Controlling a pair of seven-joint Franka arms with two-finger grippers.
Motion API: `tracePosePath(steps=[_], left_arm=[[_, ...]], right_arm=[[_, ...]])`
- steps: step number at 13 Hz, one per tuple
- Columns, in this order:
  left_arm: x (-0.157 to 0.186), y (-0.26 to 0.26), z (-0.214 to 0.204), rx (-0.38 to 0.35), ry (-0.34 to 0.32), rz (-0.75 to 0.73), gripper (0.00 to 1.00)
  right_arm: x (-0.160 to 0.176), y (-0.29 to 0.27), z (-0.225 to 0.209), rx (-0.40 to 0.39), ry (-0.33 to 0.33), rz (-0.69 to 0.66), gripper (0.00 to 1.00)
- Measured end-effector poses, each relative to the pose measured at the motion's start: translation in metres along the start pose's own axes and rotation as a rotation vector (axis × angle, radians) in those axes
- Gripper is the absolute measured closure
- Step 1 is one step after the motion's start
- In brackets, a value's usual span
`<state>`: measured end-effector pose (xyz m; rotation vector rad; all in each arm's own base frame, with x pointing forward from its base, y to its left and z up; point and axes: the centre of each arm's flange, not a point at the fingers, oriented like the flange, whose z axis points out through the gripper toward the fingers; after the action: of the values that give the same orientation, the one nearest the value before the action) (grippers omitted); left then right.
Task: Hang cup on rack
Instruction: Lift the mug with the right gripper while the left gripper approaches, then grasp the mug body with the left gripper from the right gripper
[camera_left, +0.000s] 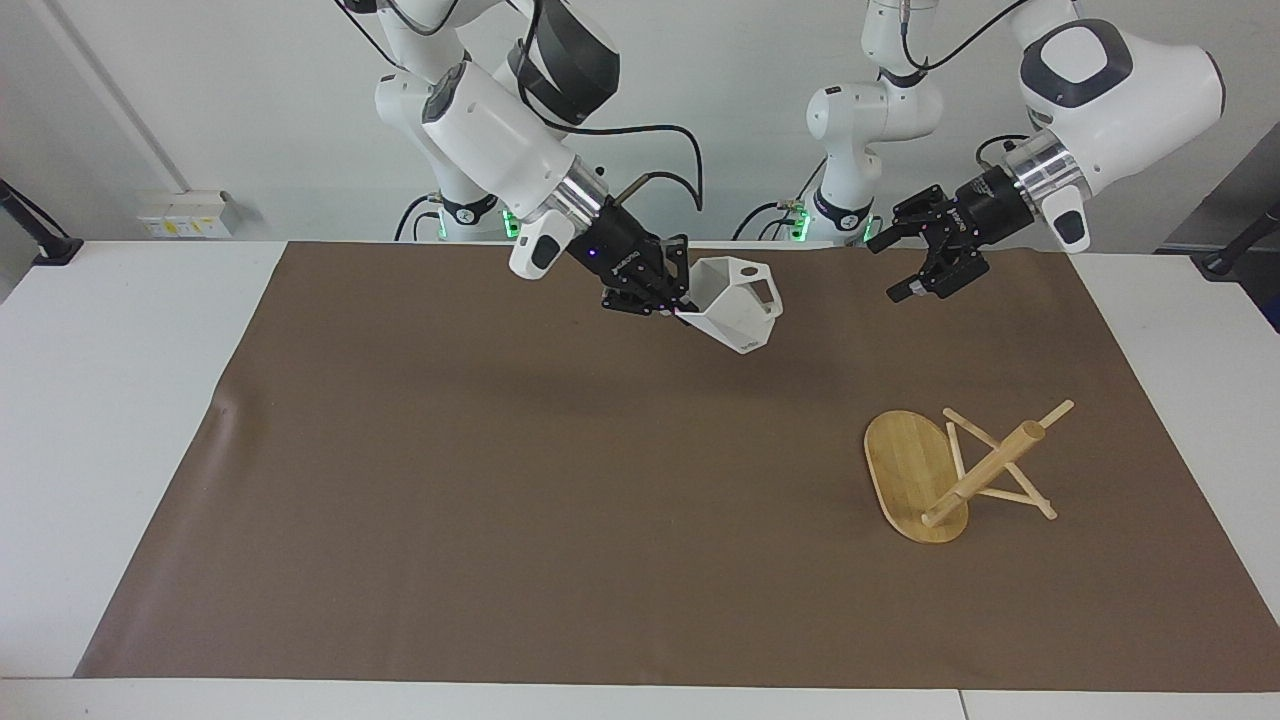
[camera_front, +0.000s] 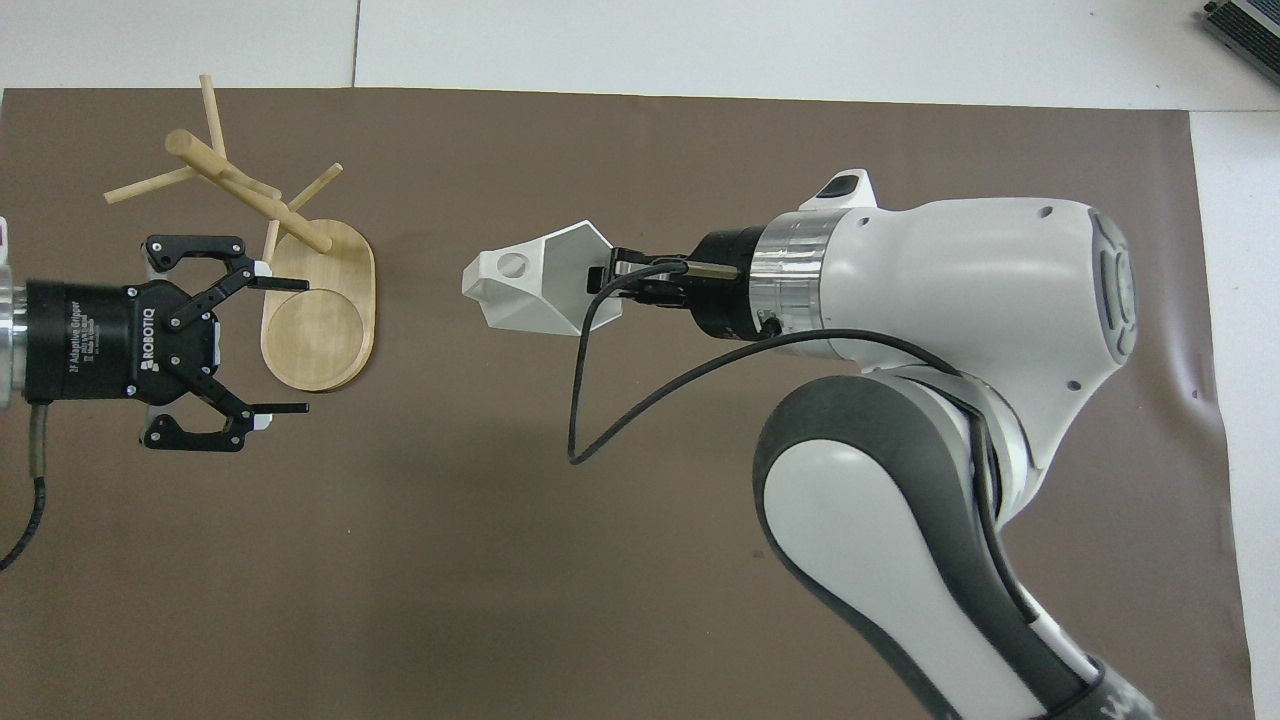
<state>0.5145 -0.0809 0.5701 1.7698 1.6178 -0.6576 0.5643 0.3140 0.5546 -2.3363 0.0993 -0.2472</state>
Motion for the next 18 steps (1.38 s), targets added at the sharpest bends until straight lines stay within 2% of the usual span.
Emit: tracePosePath(steps=[3,6,12,18], left_arm=[[0.009,0.003,0.027,-0.001,-0.005,-0.027,0.00],[0.001,0.008,0.068,0.019,-0.007,-0.025,0.00],[-0.002,0.016,0.070,-0.053,-0.040,-0.110,0.00],[-0.019,0.013,0.092,-0.041,-0.040,-0.087,0.00]], right_arm=[[-0.011,-0.011,0.018,0.019,-0.013,0.043,0.95],[-0.021,-0.022,0.033,0.042,-0.011,0.096,0.95],[-0.029,-0.031,0.040,0.046,-0.019,0.087,0.95],[-0.030,-0.031,0.043,0.036,-0.021,0.076,0.95]])
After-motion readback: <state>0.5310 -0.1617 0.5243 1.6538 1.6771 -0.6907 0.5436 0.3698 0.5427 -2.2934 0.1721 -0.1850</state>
